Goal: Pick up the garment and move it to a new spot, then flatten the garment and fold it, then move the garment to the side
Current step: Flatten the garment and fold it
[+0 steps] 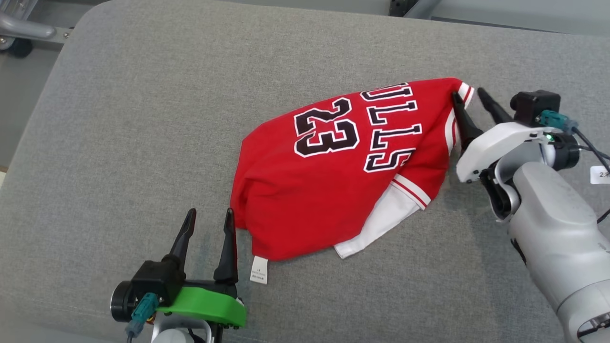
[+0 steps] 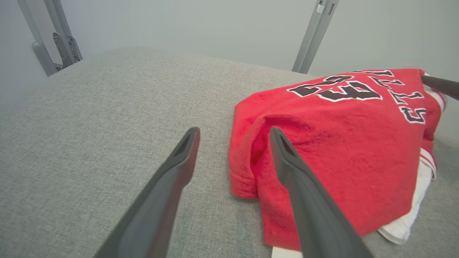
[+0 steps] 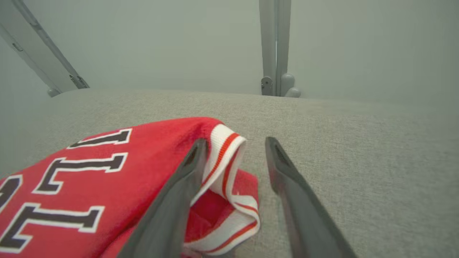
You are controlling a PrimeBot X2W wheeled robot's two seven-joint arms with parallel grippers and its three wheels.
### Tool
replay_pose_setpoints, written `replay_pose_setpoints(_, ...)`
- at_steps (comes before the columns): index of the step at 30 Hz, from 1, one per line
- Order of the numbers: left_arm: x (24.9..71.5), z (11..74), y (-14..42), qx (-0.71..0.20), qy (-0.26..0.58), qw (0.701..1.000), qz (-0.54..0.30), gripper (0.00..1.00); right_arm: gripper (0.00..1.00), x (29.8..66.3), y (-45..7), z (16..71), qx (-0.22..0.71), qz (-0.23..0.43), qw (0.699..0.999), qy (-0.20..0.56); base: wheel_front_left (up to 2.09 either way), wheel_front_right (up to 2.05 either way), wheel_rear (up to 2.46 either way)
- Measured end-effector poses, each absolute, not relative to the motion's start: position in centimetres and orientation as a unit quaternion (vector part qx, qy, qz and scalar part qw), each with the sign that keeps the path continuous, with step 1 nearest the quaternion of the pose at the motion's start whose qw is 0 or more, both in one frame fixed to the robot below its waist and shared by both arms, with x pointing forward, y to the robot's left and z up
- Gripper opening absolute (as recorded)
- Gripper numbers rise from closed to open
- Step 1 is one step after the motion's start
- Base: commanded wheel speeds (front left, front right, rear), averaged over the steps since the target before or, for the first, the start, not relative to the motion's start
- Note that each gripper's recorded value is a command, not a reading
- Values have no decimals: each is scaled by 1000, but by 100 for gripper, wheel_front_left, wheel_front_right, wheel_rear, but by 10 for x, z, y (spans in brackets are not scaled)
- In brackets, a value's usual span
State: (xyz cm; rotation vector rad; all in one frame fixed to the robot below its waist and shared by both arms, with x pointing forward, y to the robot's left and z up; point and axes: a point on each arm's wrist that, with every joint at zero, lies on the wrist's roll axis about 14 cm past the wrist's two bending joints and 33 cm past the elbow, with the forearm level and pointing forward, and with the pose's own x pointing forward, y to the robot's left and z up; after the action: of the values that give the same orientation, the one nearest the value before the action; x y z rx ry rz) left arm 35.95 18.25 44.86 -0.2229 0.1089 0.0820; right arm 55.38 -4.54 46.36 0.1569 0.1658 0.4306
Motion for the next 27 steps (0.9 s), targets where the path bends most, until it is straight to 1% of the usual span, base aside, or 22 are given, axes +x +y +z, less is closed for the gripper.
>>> replay_pose_setpoints(2,363,449,182,-107,54,992,38,100,100,561,-57,458,73,196,974,90,0,0,0)
replay_pose_setpoints(5,368,450,180,-106,51,992,34,100,100,567,-64,467,70,188,977,76,0,0,0)
replay_pose_setpoints(9,372,450,177,-105,50,993,27,100,100,559,-61,486,82,197,976,42,0,0,0)
replay_pose_setpoints(17,370,459,160,-115,38,993,-2,100,100,490,-62,474,94,216,970,51,0,0,0)
replay_pose_setpoints(18,369,463,156,-116,31,993,-9,100,100,470,-56,469,95,228,967,59,0,0,0)
replay_pose_setpoints(20,367,467,153,-118,27,993,-15,100,100,450,-48,463,93,242,963,69,0,0,0)
replay_pose_setpoints(21,367,469,151,-118,24,993,-19,100,100,442,-45,461,92,248,962,73,0,0,0)
replay_pose_setpoints(22,367,469,151,-118,24,993,-19,100,100,442,-45,461,92,248,962,73,0,0,0)
replay_pose_setpoints(23,367,473,149,-118,18,993,-25,100,100,426,-38,454,86,262,958,83,0,0,0)
replay_pose_setpoints(24,366,474,148,-118,16,993,-27,100,100,419,-35,451,84,269,955,89,0,0,0)
replay_pose_setpoints(25,366,474,148,-118,16,993,-27,100,100,419,-35,451,84,269,955,89,0,0,0)
replay_pose_setpoints(27,364,474,148,-118,17,992,-27,100,100,406,-23,442,77,290,948,103,0,0,0)
